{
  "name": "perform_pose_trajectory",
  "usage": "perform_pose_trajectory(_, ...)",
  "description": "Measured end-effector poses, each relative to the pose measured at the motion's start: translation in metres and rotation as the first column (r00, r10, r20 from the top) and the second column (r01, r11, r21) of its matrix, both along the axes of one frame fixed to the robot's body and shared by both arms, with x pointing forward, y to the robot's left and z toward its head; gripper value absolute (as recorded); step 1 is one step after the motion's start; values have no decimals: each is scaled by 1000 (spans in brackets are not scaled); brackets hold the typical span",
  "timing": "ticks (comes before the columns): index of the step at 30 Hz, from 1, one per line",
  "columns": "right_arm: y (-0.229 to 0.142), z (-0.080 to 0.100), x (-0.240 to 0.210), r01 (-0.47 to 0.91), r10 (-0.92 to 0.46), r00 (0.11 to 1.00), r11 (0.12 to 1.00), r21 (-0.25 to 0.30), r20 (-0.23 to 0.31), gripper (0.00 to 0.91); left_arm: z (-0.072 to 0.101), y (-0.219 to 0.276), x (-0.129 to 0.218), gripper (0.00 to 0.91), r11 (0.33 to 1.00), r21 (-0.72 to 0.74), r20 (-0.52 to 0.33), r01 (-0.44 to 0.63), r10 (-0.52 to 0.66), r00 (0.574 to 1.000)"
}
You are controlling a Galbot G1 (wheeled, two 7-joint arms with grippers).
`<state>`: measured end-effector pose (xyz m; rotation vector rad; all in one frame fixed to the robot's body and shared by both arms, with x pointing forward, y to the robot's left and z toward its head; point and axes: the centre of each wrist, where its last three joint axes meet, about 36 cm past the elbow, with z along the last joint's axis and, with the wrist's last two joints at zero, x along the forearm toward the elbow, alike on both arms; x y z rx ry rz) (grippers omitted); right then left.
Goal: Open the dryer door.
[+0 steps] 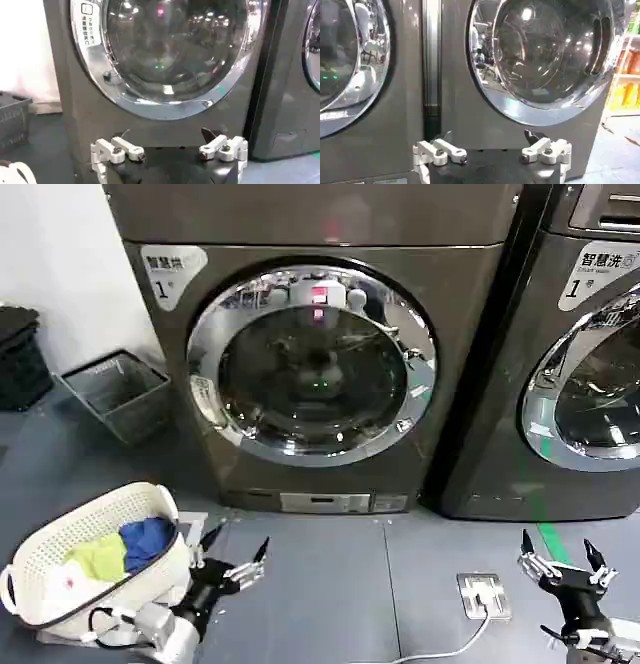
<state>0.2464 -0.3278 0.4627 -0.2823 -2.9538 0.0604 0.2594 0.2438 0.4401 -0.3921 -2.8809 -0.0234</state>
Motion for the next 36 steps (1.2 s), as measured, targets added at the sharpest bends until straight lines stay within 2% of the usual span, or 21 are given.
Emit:
perform_pose_trajectory(5, 4, 10, 8, -75, 73, 995, 997, 23, 71, 907, 1, 0, 0, 907, 1000, 1, -2, 1, -1, 1000)
perform_pose_trajectory(11, 8, 24, 20, -191, 185, 976, 981, 36, 118, 907, 2, 0, -1, 907, 1000, 0, -2, 1, -1, 1000)
perform_pose_trajectory(22, 27, 36, 43, -445, 445, 885, 895, -36, 139, 907, 6, -3, -1, 907, 1000, -2, 5, -2, 2, 1000)
perform_pose_trajectory(36, 55, 41, 90, -661, 661, 734, 748, -60, 157, 907, 8, -3, -4, 907, 1000, 4, 7, 1, -1, 1000)
